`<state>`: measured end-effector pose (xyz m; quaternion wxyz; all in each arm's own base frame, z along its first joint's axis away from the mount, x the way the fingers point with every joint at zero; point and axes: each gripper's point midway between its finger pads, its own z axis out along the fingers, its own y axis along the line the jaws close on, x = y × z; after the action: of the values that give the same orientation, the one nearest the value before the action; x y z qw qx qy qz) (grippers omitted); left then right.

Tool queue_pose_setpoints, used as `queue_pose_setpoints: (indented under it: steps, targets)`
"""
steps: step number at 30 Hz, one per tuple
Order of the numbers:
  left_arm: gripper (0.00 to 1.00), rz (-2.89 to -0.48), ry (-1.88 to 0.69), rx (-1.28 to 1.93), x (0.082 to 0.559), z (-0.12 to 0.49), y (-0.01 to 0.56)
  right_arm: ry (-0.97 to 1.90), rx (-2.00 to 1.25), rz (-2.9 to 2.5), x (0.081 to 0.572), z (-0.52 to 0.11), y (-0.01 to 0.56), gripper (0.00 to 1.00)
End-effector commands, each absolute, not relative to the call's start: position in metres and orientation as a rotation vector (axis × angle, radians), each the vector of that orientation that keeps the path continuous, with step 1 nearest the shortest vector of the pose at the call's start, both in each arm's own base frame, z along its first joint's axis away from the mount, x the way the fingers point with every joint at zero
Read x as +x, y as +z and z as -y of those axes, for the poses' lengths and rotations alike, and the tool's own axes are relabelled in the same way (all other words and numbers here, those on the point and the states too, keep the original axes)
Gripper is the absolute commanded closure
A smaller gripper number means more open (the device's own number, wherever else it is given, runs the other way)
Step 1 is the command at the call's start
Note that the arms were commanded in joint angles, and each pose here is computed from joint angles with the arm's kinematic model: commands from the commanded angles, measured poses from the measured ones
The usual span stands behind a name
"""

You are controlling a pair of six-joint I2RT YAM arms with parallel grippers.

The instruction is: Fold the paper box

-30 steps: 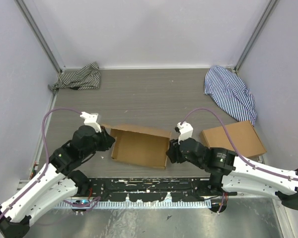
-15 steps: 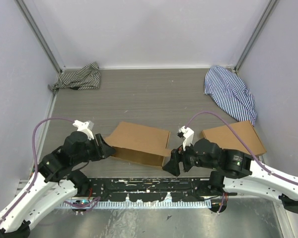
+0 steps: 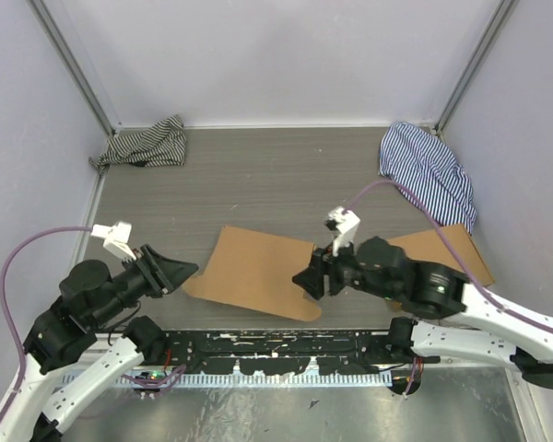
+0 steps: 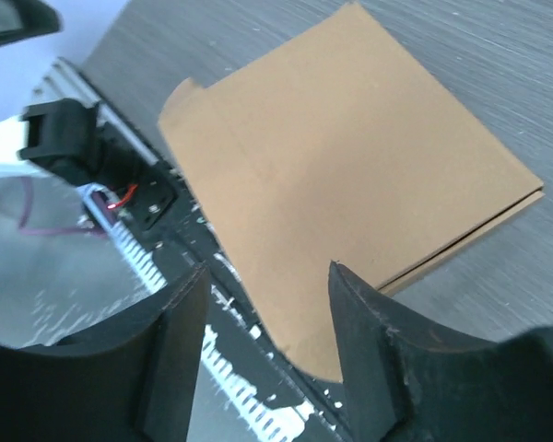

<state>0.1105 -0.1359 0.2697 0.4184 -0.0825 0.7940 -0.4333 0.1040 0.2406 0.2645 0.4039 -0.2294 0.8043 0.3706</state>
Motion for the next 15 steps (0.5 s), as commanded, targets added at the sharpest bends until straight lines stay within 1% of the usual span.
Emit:
queue_pose_setpoints:
  steps: [1, 3, 4, 5, 7, 8, 9, 11, 15]
  targets:
    - [0.52, -1.987, -0.990, -0.153, 0.142, 0.151, 0.280, 0.753, -0.560, -2.018, 0.141, -0.267, 0.263, 0.44]
    - [0.52, -2.084, -0.919, -0.122, 0.159, 0.165, 0.260, 0.670, -0.566, -2.058, 0.153, -0.277, 0.248, 0.50]
    - [0.54, -2.150, -0.885, -0.100, 0.164, 0.172, 0.247, 0.623, -0.562, -2.085, 0.158, -0.280, 0.236, 0.55]
    - [0.57, -2.225, -0.844, -0.078, 0.169, 0.179, 0.230, 0.581, -0.555, -2.111, 0.162, -0.283, 0.225, 0.60]
    - [0.63, -2.368, -0.745, -0.051, 0.174, 0.185, 0.196, 0.515, -0.551, -2.164, 0.167, -0.286, 0.198, 0.67]
    - [0.67, -2.427, -0.693, -0.044, 0.176, 0.185, 0.179, 0.495, -0.559, -2.189, 0.166, -0.287, 0.184, 0.69]
    - [0.68, -2.469, -0.646, -0.040, 0.178, 0.184, 0.166, 0.477, -0.567, -2.213, 0.166, -0.288, 0.170, 0.70]
    - [0.69, -2.526, -0.558, -0.039, 0.179, 0.179, 0.142, 0.420, -0.577, -2.272, 0.165, -0.284, 0.138, 0.72]
    - [0.70, -2.581, -0.449, -0.033, 0.183, 0.172, 0.110, 0.335, -0.570, -2.358, 0.166, -0.273, 0.096, 0.73]
